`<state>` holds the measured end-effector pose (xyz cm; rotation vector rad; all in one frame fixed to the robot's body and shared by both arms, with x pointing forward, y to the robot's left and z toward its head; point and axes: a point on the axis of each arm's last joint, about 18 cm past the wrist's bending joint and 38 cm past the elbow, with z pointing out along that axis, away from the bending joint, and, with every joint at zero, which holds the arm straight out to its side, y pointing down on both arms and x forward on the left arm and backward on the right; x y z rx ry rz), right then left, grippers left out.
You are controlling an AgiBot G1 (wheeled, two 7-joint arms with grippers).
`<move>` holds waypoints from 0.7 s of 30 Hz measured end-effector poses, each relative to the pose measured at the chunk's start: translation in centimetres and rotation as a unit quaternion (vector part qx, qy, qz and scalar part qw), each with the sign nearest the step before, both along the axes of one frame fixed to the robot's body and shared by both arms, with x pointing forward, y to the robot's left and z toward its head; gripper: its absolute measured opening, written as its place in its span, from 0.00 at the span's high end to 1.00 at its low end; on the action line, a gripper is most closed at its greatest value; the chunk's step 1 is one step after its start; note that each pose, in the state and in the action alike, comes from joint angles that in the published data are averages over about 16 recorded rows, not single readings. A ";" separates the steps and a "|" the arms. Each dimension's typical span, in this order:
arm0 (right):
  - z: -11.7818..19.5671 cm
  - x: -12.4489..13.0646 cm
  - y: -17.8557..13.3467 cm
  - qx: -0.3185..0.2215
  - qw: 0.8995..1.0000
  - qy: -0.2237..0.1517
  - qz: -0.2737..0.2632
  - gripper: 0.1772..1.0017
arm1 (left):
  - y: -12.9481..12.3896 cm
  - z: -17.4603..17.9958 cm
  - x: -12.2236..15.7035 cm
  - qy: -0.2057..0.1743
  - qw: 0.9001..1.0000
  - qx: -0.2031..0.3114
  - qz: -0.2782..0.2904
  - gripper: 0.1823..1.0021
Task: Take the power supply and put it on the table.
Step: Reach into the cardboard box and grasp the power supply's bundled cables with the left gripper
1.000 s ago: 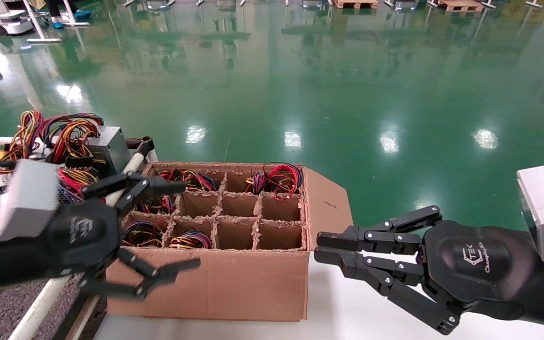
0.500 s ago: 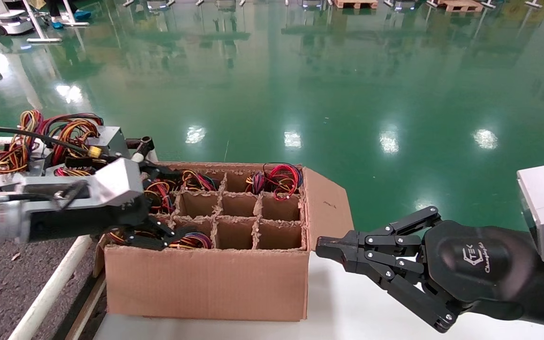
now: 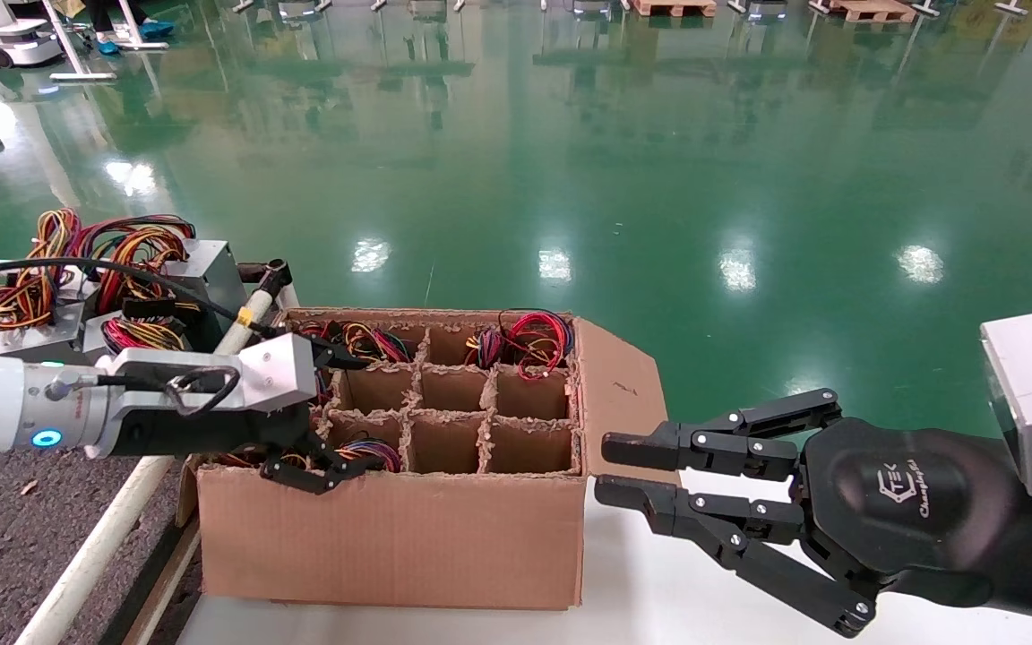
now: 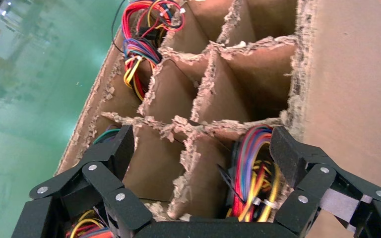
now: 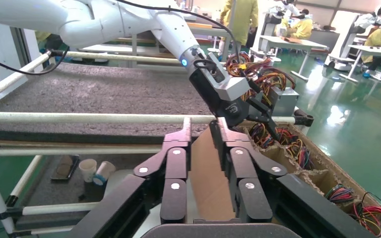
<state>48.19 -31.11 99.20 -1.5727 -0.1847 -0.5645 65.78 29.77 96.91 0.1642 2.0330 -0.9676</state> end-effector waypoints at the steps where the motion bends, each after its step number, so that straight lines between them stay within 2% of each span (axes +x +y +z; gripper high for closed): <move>1: 0.0 0.0 0.0 0.000 1.000 0.000 0.000 0.88 | 0.0 -0.1 0.2 0.000 1.000 0.001 0.001 0.00; 4: 0.0 0.0 0.0 0.000 1.000 0.000 0.000 0.84 | 0.1 -0.3 0.6 0.002 1.000 0.000 0.006 0.01; 13: 0.0 0.0 0.0 0.000 1.000 0.000 0.000 0.63 | 1.0 -0.8 1.4 0.010 1.000 -0.008 0.023 0.07; 21: 0.0 0.0 0.0 0.000 1.000 0.000 0.000 0.40 | 1.8 -1.1 1.8 0.015 0.999 -0.014 0.036 0.21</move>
